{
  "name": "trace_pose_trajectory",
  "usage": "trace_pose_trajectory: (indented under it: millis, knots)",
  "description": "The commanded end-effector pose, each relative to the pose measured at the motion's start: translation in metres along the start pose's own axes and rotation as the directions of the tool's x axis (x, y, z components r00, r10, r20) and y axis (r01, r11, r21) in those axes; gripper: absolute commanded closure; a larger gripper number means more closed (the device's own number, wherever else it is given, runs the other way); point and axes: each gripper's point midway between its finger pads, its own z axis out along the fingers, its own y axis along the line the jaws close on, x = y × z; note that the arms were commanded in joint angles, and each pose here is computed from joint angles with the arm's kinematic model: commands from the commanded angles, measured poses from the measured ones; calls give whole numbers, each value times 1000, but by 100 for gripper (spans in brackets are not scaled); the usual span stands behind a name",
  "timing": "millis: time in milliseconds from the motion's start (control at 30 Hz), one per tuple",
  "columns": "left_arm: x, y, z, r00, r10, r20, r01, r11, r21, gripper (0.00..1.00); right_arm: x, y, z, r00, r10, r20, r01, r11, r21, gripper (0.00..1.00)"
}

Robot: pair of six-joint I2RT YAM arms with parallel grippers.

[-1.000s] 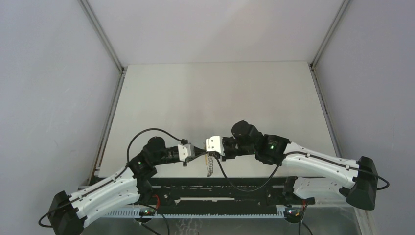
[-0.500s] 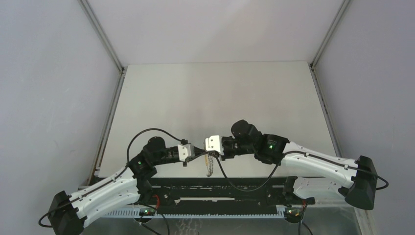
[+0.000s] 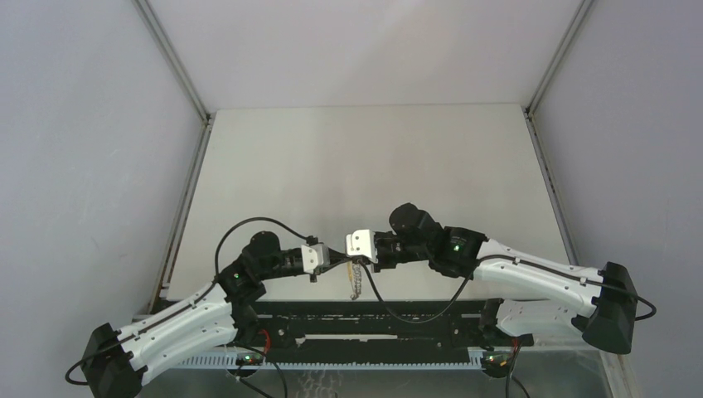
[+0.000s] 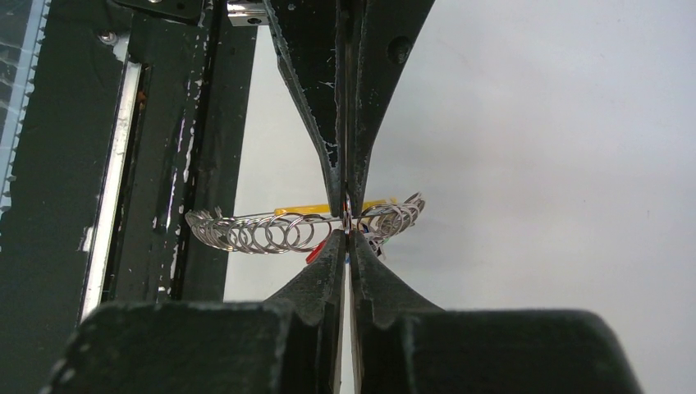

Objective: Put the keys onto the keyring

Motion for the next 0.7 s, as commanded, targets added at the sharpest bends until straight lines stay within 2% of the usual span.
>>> trace_pose_trajectory:
  millis: [0, 667]
  knots:
    - [-45, 8, 1, 990, 77, 116, -77, 997, -9, 100, -9, -4, -1, 999, 4, 34, -4, 1000, 14, 100]
    - [-37, 10, 7, 996, 62, 57, -62, 998, -3, 100, -29, -2, -2, 996, -20, 93, 19, 1000, 3, 100]
